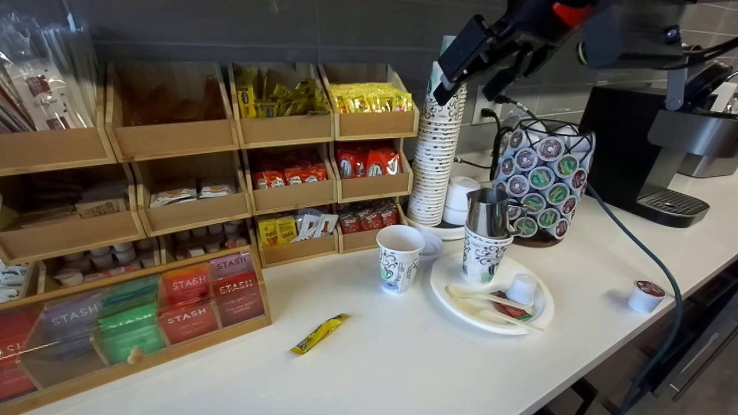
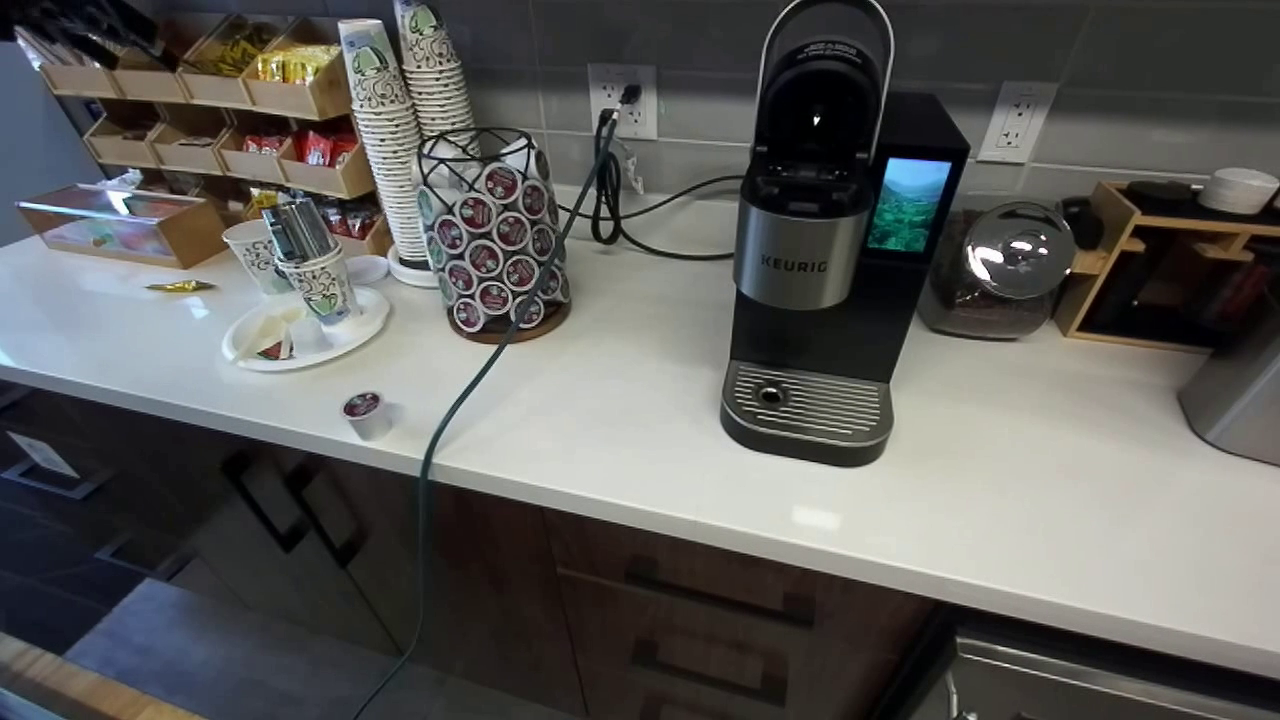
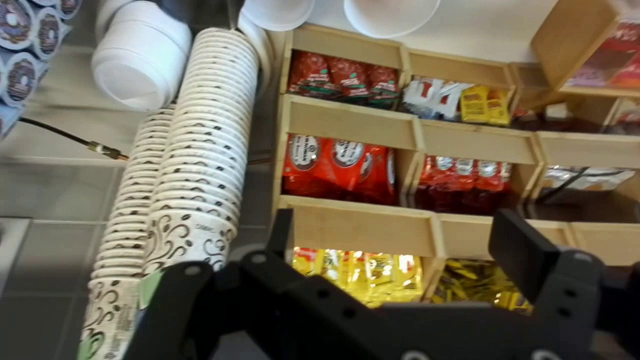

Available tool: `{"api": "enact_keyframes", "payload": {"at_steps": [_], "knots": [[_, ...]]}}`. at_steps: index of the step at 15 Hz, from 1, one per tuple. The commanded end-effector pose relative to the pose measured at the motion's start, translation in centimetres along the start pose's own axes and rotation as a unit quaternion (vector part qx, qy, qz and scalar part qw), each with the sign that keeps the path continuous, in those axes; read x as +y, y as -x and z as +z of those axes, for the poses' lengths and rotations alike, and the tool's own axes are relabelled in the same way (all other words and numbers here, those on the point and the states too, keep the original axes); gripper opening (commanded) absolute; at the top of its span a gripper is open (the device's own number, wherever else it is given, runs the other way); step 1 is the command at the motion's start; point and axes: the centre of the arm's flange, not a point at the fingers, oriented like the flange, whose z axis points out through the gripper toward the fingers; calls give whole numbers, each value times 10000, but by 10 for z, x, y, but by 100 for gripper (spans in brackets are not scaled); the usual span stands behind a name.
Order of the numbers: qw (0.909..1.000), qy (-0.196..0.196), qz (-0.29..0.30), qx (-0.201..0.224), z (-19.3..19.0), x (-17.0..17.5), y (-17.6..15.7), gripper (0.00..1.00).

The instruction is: Pick up one yellow sachet from the topmost second tray from the right and put it in the paper cup on the left

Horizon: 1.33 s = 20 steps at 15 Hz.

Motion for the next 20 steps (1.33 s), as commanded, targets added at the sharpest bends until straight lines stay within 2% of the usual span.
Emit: {"api": "enact_keyframes", "payload": {"at_steps": [1,3,4,5,8,11,14,17,20], "knots": [[9956,611,700,156,35,-43,-21,100],[9928,795,885,117,35,-55,-29,100],[9939,720,829,-34,30,-62,-29,100],[9949,683,731,136,-2,-23,-20,100],[9947,659,791,57,-1,-48,-18,100],[9885,767,1264,311,23,-65,-17,100],[9823,968,1483,617,43,-79,-9,100],[9730,1075,1686,1153,59,-85,-10,100],[9663,1133,1568,1700,70,-94,-13,100]]}}
